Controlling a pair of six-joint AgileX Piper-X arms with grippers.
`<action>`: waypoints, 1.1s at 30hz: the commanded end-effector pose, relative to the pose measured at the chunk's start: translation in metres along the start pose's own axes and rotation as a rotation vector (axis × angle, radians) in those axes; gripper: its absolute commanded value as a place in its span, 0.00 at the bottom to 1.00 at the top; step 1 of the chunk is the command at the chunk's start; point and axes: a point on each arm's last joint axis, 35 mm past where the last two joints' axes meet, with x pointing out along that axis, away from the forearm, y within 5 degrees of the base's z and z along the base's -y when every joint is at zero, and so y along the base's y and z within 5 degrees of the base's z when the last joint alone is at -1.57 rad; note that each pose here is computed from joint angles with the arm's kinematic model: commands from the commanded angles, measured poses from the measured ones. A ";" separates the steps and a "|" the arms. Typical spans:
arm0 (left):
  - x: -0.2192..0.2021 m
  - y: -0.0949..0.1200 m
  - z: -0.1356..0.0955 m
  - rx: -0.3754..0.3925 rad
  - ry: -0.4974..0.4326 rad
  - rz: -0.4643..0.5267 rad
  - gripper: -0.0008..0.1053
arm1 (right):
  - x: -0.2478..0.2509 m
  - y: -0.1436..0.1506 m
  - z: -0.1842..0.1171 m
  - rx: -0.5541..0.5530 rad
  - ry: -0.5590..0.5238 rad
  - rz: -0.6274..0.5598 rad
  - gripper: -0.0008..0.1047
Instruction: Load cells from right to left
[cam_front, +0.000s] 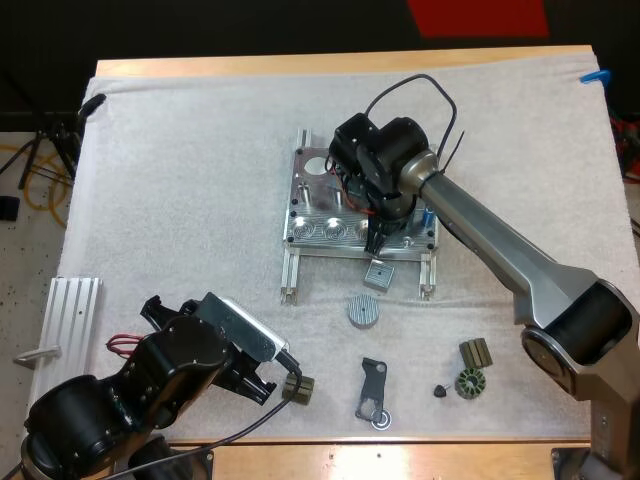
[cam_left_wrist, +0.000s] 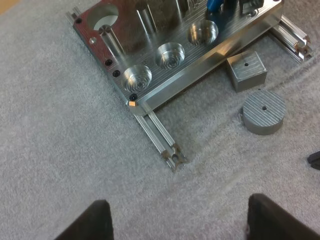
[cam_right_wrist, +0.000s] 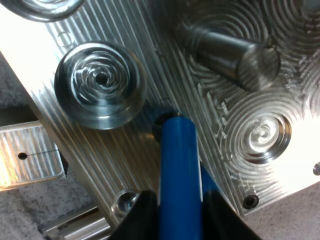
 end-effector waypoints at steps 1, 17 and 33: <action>-0.003 0.001 0.000 -0.001 -0.012 0.010 0.54 | 0.006 -0.001 0.001 0.003 -0.003 0.030 0.01; -0.003 0.001 0.000 -0.001 -0.012 0.010 0.54 | 0.020 0.000 0.006 0.001 -0.005 0.061 0.01; -0.003 0.001 0.000 -0.001 -0.012 0.010 0.54 | 0.004 0.002 -0.004 0.007 0.046 0.044 0.01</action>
